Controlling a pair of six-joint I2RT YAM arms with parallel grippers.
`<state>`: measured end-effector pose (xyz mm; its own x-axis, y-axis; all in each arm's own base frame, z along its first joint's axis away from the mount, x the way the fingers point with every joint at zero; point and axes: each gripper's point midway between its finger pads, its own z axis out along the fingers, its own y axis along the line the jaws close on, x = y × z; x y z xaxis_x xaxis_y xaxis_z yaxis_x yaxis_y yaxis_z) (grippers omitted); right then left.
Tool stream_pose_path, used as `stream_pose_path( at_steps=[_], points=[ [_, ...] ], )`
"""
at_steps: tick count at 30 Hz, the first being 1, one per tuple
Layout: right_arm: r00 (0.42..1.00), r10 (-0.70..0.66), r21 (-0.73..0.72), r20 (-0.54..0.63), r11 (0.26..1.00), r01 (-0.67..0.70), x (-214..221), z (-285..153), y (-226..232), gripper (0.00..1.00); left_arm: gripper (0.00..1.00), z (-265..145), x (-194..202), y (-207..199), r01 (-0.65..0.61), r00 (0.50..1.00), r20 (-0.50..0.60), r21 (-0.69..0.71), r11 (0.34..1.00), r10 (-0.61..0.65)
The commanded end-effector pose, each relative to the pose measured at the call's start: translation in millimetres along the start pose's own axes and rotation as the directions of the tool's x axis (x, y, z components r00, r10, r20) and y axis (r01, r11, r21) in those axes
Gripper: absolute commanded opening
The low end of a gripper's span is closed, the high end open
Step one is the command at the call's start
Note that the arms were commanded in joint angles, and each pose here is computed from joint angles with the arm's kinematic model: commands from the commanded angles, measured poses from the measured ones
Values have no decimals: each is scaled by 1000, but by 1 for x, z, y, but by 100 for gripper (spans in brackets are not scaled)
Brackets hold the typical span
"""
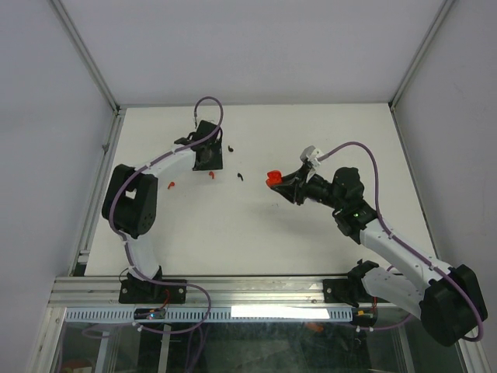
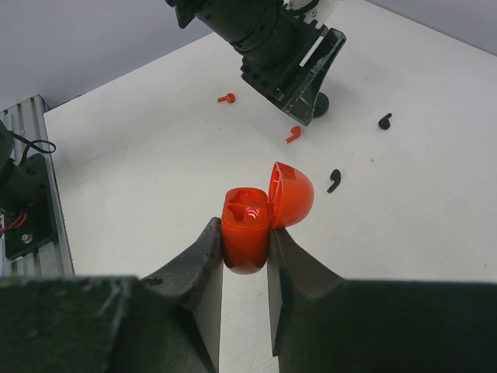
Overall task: Insert the wireless bluetooth earbuds into the charging case
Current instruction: Pick up the earbud from the center of the board.
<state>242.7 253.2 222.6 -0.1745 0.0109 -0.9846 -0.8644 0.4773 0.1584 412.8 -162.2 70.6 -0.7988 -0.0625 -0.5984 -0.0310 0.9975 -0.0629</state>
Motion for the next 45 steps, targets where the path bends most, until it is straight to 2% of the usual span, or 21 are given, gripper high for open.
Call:
stream_pose_path(
  at_steps=[1, 16, 24, 33, 39, 45],
  points=[
    [997, -54, 19, 49, 998, 53, -17, -2, -2, 0, 51, 7, -12, 6, -18, 1000, -1, -39, 999, 18],
    [997, -54, 10, 47, 998, 54, -18, -3, 0, 0, 41, 34, -1, 5, -59, 995, -81, -51, 997, 54],
    [997, -56, 10, 49, 998, 56, -20, -5, 1, 0, 35, 42, 18, 7, -72, 985, -162, -57, 996, 62],
    [997, -55, 8, 47, 998, 55, -21, -5, 2, 0, 13, 37, 38, 8, -77, 969, -238, -47, 996, 64],
    [998, -50, -1, 38, 999, 51, -18, -5, 3, 0, 8, 20, 33, 6, -56, 976, -214, -21, 998, 51],
    [996, -52, -40, 76, 998, 55, -19, -2, 9, 0, 6, -5, 15, -1, -18, 992, -121, 34, 999, 22]
  ],
)
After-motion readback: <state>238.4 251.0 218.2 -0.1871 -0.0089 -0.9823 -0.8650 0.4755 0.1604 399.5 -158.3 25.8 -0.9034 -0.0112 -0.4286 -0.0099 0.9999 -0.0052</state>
